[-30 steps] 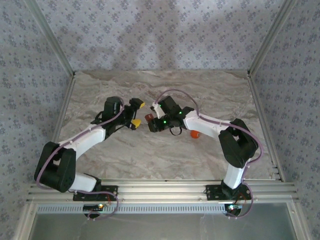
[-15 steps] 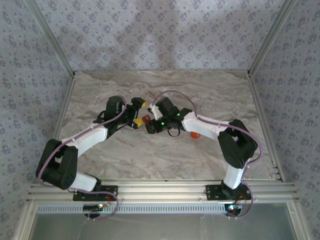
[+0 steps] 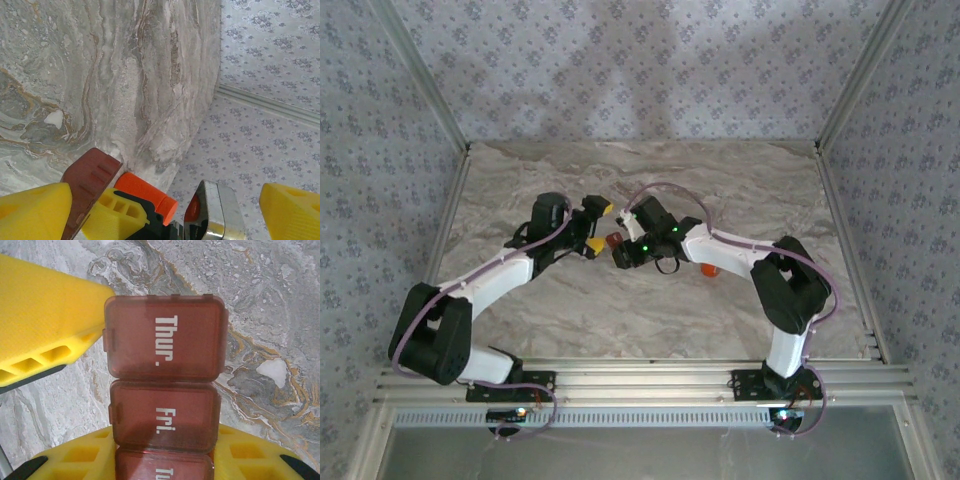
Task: Sort the pills into containers
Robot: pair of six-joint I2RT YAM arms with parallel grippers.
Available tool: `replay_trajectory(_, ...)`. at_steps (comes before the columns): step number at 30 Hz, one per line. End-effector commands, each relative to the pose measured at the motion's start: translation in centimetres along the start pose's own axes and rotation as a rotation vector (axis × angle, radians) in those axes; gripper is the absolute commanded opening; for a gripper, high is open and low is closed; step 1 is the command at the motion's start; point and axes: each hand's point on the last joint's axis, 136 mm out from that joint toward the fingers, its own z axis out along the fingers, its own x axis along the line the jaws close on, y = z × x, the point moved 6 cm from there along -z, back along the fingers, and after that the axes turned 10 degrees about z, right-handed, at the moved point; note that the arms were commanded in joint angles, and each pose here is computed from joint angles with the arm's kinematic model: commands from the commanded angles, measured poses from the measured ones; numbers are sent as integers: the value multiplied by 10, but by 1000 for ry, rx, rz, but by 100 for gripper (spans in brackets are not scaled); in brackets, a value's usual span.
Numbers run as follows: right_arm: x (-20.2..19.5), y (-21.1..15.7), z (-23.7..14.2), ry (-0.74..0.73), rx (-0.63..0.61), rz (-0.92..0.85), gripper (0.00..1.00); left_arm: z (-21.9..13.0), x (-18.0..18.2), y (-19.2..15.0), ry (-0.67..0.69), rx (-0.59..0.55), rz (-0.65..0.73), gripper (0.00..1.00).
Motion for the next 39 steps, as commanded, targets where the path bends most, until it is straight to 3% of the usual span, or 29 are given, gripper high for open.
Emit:
replay_trajectory(1,-2,1,5,-9,11,18,33,-4,-15,-1,-37,-12,29,96)
replay_trajectory(19,-6,-4,15,-19,37,25,32,0,-33,-8,-84,20,34,96)
replay_trajectory(23,-6,-2,11,-20,31,26,32,-14,-21,-5,8,-52,68,96)
replay_trajectory(39,-2,4,4,-17,12,22,32,4,0,-9,80,1,73,97)
